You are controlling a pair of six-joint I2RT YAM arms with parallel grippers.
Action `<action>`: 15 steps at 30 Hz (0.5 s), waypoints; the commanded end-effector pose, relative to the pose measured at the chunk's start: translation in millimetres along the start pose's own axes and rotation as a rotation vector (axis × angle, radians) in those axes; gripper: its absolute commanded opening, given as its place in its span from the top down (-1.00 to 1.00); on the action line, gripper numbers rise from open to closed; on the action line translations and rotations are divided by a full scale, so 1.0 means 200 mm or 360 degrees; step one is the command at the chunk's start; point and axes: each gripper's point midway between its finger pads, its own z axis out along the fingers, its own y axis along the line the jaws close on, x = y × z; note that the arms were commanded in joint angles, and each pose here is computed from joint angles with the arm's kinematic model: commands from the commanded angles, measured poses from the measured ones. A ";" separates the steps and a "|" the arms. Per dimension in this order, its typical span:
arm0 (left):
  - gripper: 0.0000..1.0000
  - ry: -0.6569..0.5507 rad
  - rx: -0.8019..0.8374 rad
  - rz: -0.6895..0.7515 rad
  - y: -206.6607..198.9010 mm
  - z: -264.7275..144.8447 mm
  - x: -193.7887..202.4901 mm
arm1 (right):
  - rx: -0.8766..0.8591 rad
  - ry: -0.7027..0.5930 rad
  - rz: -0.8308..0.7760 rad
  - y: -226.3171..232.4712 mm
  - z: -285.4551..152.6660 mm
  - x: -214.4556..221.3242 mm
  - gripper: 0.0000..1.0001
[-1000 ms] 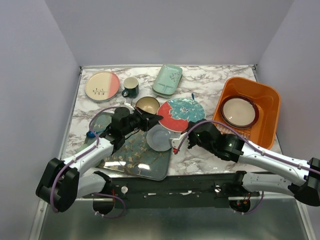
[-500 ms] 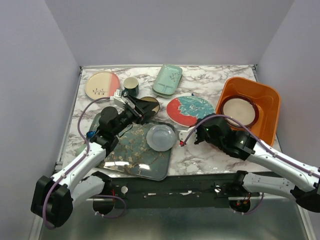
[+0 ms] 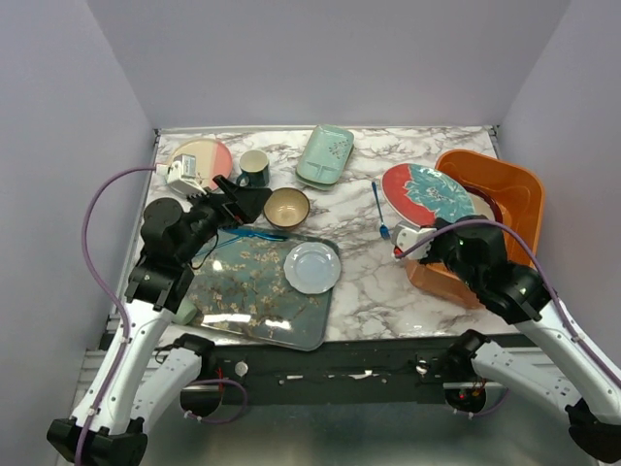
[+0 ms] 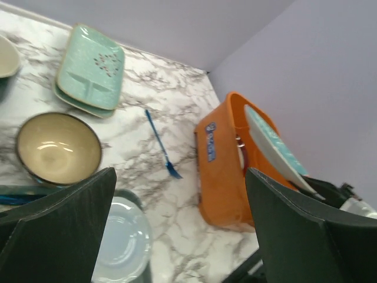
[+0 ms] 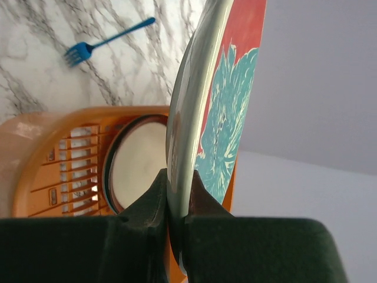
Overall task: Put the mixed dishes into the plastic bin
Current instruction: Pick up the plate at the center of the board, then place the plate in the plastic bin.
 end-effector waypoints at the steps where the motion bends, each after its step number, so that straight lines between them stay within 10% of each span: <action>1: -0.97 0.0118 -0.0303 0.0485 0.19 -0.10 0.00 | 0.0331 -0.0010 0.0065 -0.22 -0.08 0.04 0.99; 15: -0.97 0.0136 -0.0592 0.0796 0.52 -0.17 0.08 | 0.0512 0.0303 0.0211 -0.33 -0.09 0.32 0.99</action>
